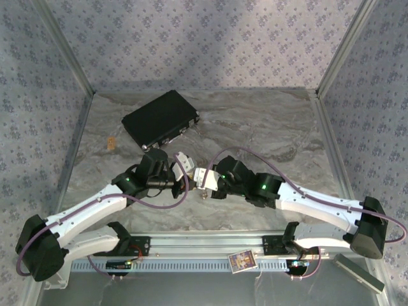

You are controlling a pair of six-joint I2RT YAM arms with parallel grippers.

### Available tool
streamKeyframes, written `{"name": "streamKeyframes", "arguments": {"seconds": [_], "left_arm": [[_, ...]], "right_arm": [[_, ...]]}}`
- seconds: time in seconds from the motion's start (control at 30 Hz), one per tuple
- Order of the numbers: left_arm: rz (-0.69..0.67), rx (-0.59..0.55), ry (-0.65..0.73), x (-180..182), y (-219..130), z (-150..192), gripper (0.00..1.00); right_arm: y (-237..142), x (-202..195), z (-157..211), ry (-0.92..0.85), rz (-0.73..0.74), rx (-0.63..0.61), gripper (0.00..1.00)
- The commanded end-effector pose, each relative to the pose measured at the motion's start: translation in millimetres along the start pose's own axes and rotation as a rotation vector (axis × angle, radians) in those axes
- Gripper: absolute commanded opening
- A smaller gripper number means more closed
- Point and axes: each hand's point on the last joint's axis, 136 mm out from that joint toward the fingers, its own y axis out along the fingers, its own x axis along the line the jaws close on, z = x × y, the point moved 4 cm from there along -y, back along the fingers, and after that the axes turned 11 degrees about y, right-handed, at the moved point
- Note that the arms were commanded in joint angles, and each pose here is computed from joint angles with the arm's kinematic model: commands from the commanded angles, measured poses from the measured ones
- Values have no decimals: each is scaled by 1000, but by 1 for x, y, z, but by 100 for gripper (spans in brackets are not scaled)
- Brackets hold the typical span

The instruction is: Put the keys on the keyring

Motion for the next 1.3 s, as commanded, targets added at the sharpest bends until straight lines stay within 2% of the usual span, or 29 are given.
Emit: {"name": "streamKeyframes", "arguments": {"seconds": [0.0,0.07,0.13,0.33,0.43,0.57,0.7,1.0,1.27], "left_arm": [[-41,-115,87,3,-12,-34,0],[-45,-125,111,2,-13,-35,0],[-51,-125,148,1,-13,-35,0],[-73,-143,265,-2,-10,-37,0],[-78,-158,322,-3,-9,-39,0],[-90,-175,386,-4,-9,-39,0],[-86,-175,399,-4,-9,-40,0],[-84,-196,451,-9,-11,-36,0],[-64,-197,450,-12,-10,-33,0]], "right_arm": [[-5,2,7,-35,9,19,5],[-6,3,9,-35,7,18,18],[-8,4,11,-29,2,16,25],[-26,1,13,50,-21,-32,36],[-32,-6,18,150,-36,-62,42],[-35,-12,25,242,-35,-91,41],[-36,-14,22,255,-23,-121,41],[-30,-9,17,200,-52,-222,42],[-31,-9,5,106,-16,-274,37]]}}
